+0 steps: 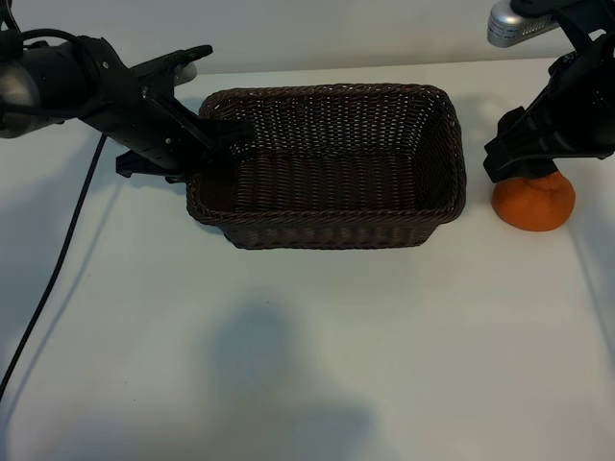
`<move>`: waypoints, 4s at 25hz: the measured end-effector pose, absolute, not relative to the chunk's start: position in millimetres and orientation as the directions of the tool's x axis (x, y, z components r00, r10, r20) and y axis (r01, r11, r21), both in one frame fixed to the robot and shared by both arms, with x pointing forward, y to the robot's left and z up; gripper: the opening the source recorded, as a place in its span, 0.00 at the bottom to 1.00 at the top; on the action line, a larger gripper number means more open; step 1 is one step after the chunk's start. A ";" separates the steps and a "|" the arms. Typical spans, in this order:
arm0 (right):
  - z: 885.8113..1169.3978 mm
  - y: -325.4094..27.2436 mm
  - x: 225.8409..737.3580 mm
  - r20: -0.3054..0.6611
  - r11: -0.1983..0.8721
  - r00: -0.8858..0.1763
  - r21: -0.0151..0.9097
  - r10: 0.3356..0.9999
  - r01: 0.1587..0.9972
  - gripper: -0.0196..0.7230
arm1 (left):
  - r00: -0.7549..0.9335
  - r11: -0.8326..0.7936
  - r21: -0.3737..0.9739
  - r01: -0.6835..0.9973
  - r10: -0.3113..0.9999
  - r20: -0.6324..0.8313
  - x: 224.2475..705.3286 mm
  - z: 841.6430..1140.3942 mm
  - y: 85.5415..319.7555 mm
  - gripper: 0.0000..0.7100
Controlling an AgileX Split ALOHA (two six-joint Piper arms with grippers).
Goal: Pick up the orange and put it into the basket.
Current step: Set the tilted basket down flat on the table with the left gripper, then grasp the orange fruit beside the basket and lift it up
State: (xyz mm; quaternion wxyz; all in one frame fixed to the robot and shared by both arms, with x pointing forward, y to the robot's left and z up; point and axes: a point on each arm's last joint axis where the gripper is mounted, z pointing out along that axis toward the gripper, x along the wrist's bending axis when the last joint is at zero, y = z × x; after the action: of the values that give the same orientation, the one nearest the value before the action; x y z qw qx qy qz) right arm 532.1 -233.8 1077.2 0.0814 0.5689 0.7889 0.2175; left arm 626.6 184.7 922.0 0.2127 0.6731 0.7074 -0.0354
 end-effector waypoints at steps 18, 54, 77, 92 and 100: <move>1077.2 -233.8 532.1 0.119 0.258 -0.339 0.436 0.933 0.862 0.83 | 0.039 0.070 0.292 0.954 0.934 -0.354 613.1 974.6 187.7 0.95; 1077.2 -233.8 532.1 0.119 0.259 -0.340 0.436 0.933 0.862 0.83 | -0.157 0.220 0.452 0.865 0.972 -0.173 530.0 1114.0 353.6 0.84; 1077.2 -233.8 532.1 0.119 0.259 -0.340 0.436 0.933 0.862 0.83 | -0.125 0.065 0.892 0.447 0.992 -0.010 293.4 1199.5 305.0 0.84; 1077.0 -233.8 531.8 0.119 0.259 -0.340 0.433 0.933 0.863 0.83 | -0.146 0.158 0.923 0.351 0.983 -0.112 238.4 1145.5 293.7 0.84; 1077.0 -233.8 531.8 0.119 0.259 -0.340 0.433 0.933 0.863 0.83 | -0.095 0.012 0.940 0.342 0.995 0.022 201.4 1111.7 291.4 0.84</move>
State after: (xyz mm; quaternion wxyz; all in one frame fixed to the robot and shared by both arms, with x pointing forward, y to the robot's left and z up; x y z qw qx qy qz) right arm 531.8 -233.8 1077.0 0.0803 0.5687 0.7895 0.2165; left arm 201.4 291.4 1111.7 0.3794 0.5555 0.6017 0.4306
